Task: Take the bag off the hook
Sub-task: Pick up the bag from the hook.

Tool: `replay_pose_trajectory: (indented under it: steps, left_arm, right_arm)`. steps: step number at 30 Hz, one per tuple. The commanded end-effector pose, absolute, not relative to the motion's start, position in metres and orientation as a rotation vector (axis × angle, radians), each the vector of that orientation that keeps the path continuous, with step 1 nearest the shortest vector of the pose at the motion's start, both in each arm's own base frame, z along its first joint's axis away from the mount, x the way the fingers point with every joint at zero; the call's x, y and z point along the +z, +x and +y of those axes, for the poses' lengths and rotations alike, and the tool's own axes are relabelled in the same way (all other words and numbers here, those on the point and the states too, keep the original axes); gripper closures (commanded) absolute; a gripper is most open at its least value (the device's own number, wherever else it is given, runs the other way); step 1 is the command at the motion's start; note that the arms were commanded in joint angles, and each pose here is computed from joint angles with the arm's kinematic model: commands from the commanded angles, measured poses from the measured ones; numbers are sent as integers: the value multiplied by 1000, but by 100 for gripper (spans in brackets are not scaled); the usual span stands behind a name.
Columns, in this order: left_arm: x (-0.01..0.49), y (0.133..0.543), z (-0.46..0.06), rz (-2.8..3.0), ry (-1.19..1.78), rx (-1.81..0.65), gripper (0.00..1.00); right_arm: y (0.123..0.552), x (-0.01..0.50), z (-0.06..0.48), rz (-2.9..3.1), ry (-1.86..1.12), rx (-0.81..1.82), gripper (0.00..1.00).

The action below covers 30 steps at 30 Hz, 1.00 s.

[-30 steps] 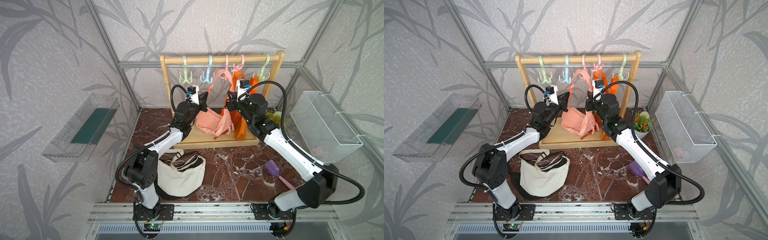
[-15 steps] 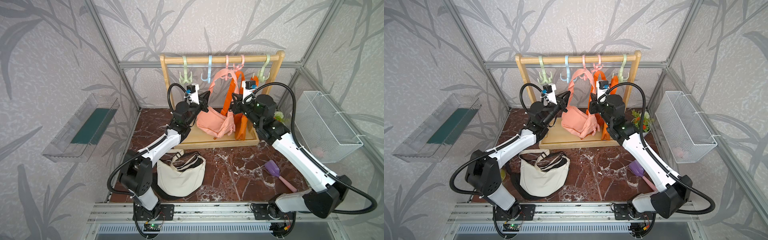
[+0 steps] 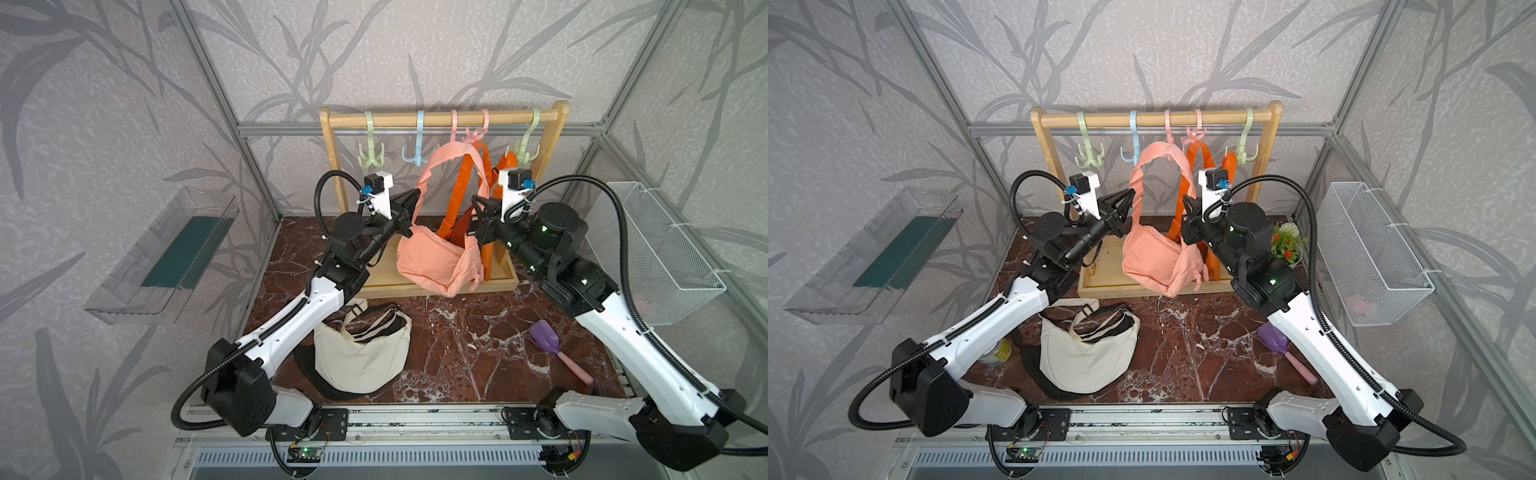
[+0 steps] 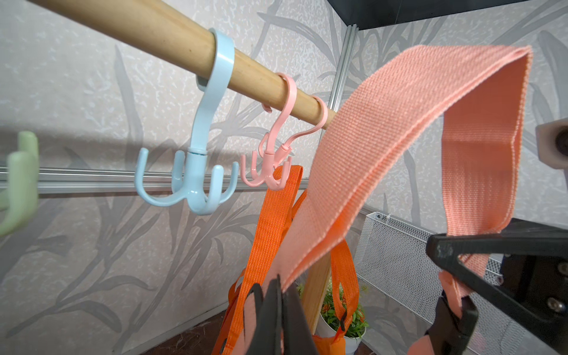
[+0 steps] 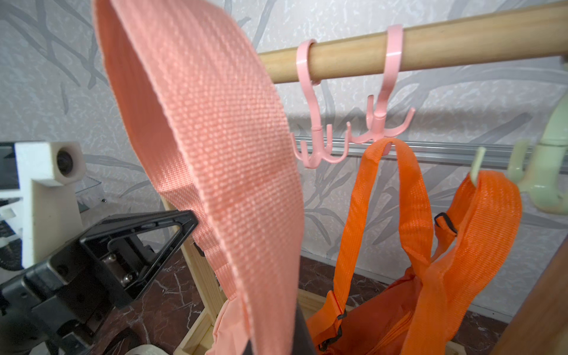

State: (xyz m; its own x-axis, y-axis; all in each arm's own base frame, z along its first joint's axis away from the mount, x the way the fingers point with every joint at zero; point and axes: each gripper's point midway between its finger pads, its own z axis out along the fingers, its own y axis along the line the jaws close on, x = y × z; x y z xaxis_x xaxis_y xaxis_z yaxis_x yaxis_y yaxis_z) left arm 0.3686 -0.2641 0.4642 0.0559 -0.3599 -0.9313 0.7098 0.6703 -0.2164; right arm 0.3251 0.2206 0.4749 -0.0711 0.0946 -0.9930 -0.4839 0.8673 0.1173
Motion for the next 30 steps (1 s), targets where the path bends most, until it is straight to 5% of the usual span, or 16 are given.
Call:
replay_pose_trajectory:
  steps: [1, 30]
  left_arm:
    - [481, 343, -256, 1237, 370, -823, 100]
    - [509, 237, -190, 1289, 439, -723, 100]
  right_arm:
    - [307, 483, 221, 1563, -331, 459, 100]
    - [239, 493, 302, 1474, -567, 537, 100]
